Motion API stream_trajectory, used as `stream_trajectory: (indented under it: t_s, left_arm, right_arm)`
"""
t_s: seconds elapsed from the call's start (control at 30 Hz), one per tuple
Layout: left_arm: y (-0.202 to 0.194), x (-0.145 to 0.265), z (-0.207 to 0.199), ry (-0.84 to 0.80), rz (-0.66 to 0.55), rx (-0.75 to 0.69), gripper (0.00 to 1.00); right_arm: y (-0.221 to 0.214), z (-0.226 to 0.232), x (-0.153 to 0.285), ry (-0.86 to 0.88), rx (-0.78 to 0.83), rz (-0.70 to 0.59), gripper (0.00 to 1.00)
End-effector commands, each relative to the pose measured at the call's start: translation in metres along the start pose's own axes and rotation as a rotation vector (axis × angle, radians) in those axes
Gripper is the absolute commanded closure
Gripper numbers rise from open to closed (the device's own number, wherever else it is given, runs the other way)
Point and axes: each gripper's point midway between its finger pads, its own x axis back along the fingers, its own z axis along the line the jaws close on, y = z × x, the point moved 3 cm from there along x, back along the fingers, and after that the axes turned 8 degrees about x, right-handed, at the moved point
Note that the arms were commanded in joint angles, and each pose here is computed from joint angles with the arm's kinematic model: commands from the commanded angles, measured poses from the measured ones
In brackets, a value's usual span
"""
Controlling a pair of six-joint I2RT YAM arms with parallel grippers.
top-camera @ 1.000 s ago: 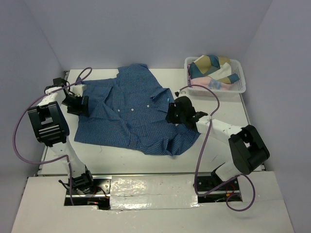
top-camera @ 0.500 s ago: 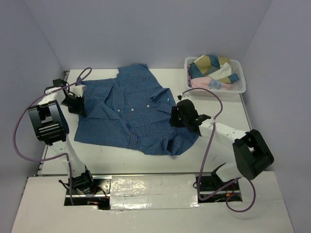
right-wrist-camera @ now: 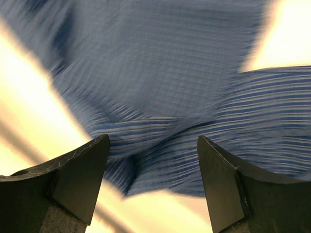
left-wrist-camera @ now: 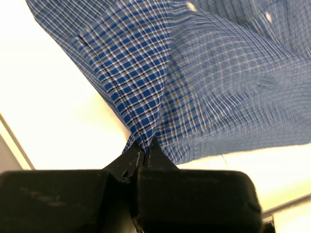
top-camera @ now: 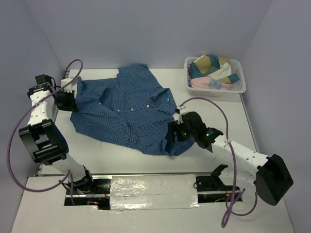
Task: Fold and stack the long sleeve shirts
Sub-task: Flatten the shirt out
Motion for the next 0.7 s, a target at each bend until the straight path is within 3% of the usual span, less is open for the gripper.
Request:
stream_trajectory:
  t_s: [0.0,0.07,0.27,0.33,0.5,0.67]
  left_arm:
    - [-0.024,0.017,-0.016,-0.024,0.025,-0.03,1.0]
    - [-0.033,0.028,-0.016,0.011,0.021,-0.031,1.0]
    - [-0.053,0.043,-0.015,0.072,0.02,-0.038,1.0]
    - [-0.058,0.047,-0.015,0.083,0.017,-0.032,1.0]
    - [-0.073,0.051,-0.013,0.086,0.021,-0.008,1.0]
    - [-0.086,0.055,-0.01,0.097,0.037,-0.003,1.0]
  right_arm:
    - [-0.025,0.032,0.013,0.164,0.114,0.062,0.19]
    - [-0.037,0.04,0.018,0.19,0.129,0.086,0.19]
    - [-0.023,0.068,0.047,0.29,0.185,-0.035,0.16]
    - [-0.027,0.074,0.047,0.311,0.185,-0.023,0.15]
    - [-0.07,0.069,0.02,0.172,0.127,0.243,0.15]
    - [-0.082,0.061,0.003,0.051,0.092,0.349,0.13]
